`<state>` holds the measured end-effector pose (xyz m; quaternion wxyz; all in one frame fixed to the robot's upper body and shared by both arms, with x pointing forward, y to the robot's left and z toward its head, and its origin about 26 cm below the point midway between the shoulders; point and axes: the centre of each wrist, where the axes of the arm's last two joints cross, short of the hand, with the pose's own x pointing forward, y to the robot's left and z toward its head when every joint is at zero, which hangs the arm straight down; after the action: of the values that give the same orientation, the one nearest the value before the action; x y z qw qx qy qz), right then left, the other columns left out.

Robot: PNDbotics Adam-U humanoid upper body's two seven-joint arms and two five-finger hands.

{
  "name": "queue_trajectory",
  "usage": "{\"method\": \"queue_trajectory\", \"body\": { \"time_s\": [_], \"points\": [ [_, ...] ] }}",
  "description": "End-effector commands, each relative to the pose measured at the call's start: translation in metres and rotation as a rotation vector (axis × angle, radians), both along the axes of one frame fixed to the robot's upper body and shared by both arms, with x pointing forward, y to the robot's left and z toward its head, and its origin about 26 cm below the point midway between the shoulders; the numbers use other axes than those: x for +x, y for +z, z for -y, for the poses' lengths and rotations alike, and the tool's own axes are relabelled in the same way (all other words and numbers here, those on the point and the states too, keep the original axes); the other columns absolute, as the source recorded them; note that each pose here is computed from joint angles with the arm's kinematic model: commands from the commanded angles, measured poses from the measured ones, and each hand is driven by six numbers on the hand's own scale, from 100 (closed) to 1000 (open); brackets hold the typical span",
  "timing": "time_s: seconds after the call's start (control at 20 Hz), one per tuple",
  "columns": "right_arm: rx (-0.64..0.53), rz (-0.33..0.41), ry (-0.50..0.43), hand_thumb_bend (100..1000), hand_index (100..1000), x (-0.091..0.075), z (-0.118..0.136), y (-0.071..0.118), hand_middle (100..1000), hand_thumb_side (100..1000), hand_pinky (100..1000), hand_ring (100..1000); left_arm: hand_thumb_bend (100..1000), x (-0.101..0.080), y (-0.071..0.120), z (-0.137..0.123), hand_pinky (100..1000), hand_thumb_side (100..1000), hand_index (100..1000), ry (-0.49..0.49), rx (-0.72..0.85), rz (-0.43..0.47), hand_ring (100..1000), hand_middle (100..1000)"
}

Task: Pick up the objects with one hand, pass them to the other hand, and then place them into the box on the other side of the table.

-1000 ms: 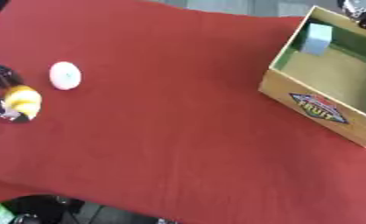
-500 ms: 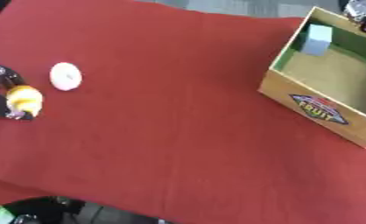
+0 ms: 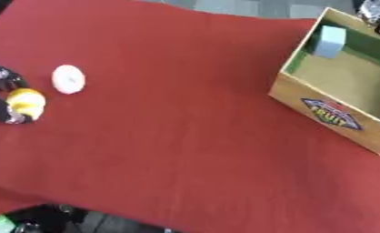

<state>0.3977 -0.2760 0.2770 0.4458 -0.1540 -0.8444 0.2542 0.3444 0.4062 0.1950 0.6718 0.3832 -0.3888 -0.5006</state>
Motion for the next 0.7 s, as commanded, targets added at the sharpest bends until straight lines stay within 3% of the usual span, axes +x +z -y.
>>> {"method": "queue_trajectory", "body": {
  "time_s": [0.05,0.35,0.7],
  "points": [
    [-0.013,0.033,-0.006,292,867,-0.003,0.004,0.012,724,207,860,900,431,-0.004,0.021,-0.003,846,124,691,0.002,0.035,0.041,786,747],
    [-0.013,0.039,-0.002,285,868,-0.004,0.003,0.013,726,203,861,901,410,-0.006,0.027,0.002,840,105,673,-0.009,0.026,0.074,766,736],
    [-0.012,0.044,0.003,276,868,-0.004,0.003,0.014,726,200,861,901,342,-0.012,0.035,0.009,827,100,637,-0.018,-0.014,0.174,729,706]
  ]
}}
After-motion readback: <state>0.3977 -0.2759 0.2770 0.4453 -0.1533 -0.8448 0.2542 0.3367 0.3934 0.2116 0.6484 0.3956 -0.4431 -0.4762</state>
